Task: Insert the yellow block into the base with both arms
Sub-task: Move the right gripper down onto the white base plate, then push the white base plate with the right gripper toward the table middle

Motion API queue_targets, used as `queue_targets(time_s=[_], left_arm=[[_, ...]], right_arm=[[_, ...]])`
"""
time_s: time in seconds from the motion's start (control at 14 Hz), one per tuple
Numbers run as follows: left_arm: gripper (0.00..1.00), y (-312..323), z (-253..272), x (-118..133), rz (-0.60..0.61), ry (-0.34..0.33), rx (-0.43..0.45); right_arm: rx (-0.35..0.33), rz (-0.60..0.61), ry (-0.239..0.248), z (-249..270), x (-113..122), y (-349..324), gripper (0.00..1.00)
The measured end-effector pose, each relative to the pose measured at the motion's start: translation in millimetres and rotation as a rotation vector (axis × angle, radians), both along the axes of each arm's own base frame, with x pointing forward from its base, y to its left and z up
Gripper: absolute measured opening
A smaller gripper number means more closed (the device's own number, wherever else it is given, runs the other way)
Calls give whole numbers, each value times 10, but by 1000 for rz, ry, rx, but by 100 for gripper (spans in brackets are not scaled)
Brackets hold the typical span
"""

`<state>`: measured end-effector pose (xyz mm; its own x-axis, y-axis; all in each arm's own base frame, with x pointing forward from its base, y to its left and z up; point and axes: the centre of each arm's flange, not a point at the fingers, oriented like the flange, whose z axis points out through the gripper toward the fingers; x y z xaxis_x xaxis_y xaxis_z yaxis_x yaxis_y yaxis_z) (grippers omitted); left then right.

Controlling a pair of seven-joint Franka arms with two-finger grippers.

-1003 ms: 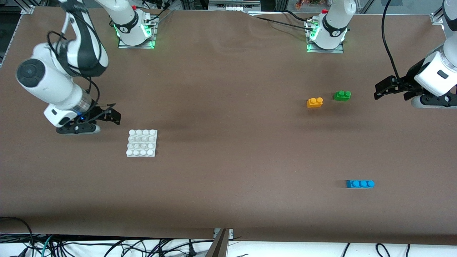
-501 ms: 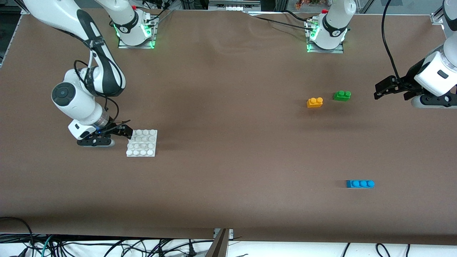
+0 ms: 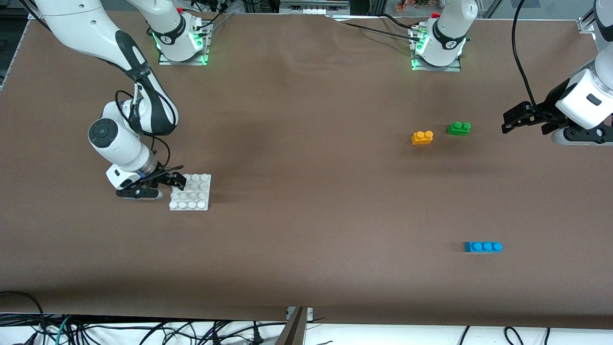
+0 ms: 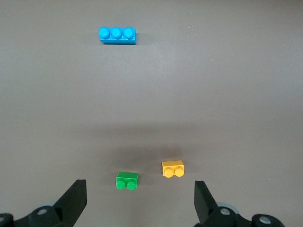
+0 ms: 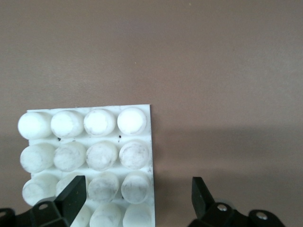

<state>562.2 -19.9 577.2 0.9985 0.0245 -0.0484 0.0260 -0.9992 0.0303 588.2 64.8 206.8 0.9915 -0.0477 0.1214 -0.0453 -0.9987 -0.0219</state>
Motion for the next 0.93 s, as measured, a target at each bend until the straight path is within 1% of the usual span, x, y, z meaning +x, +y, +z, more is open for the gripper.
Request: queue_targets(time_s=[0.14, 0.5, 0.72, 0.93], left_arm=[[100, -1, 0, 0, 0, 0, 0], [100, -1, 0, 0, 0, 0, 0], [100, -2, 0, 0, 0, 0, 0], [100, -2, 0, 0, 0, 0, 0]], right_arm=[[2, -5, 0, -52, -4, 12, 99], [13, 7, -29, -251, -10, 103, 99], [13, 6, -30, -251, -8, 100, 99], [13, 6, -32, -248, -4, 99, 96]])
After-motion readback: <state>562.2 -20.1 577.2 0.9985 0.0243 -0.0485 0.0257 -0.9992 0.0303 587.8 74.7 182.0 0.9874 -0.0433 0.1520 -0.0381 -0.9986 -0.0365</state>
